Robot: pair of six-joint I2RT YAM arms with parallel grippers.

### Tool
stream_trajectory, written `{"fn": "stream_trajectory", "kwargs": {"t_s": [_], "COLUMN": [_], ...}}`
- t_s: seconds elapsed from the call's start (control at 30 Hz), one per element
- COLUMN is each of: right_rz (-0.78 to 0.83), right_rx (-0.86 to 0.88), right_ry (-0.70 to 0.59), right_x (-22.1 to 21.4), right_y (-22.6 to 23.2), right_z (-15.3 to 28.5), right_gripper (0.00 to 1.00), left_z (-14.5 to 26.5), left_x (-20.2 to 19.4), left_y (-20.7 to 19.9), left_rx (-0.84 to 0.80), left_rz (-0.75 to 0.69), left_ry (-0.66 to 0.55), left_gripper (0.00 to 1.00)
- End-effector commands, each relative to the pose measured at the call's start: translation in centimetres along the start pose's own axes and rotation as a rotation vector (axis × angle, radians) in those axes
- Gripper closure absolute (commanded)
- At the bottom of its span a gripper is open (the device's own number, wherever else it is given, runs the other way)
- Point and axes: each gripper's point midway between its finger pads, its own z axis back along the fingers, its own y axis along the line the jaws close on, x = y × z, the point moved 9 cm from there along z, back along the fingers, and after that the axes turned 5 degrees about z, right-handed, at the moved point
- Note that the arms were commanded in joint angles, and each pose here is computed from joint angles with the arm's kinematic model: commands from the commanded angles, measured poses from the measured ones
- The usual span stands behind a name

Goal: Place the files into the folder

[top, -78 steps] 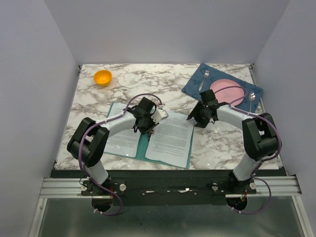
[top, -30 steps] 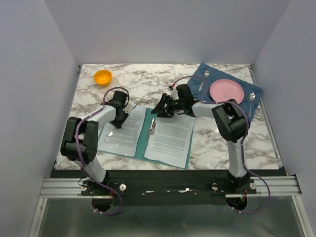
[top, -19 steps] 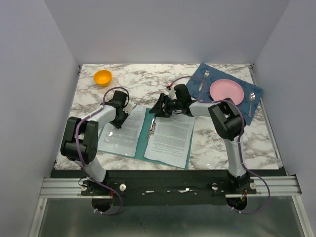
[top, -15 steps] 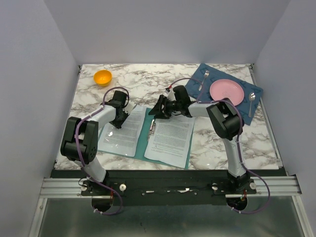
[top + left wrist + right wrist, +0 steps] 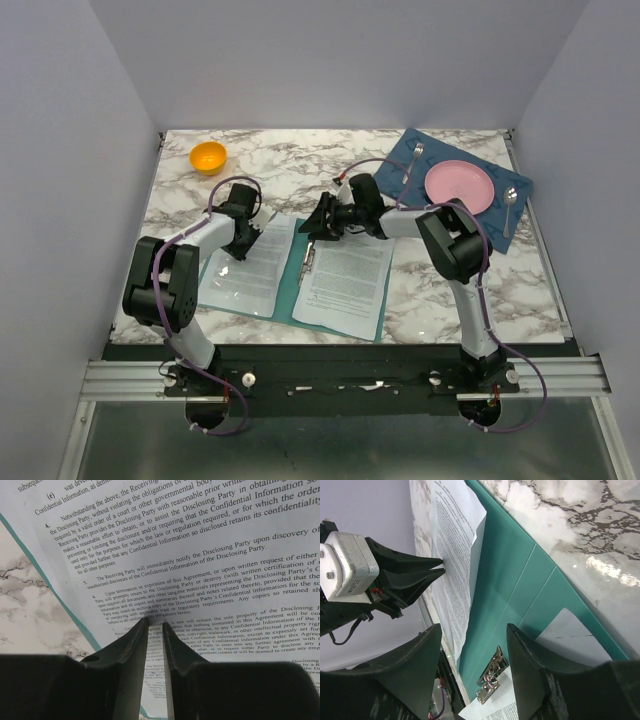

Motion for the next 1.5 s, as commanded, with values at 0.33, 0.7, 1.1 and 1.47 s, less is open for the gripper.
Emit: {"fn": "stream_trajectory", "kwargs": {"t_s": [0.33,0.7,1.1,1.47], "right_rz": [0.008,0.048,0.091,0.11], "right_rx": [0.022,0.017,0.053,0.087], "right_ry": [0.057,0.062,0.024,0.023], "right_x": [-1.5,-1.6,-1.9,-2.6], "right_y": [-0.5,0.9,3.0,4.7], "right_z": [-0.4,0.0,1.2,1.5], "right_gripper": [0.38,0.41,0.43,0.46], "left_z": [0.1,0.1,0.2,0.5], "left_x": [-0.4,-0.3,-0.3,-0.4], "left_y": [-0.1,0.1,0.2,0.4], "left_rx": [-0.014,0.015,0.025,0.04], "left_rz": [0.024,0.037,0.038,0.033], "left_ry": [0.032,0.032,0.03,0.022], "left_gripper": [0.7,0.71,0.71,0.71]}}
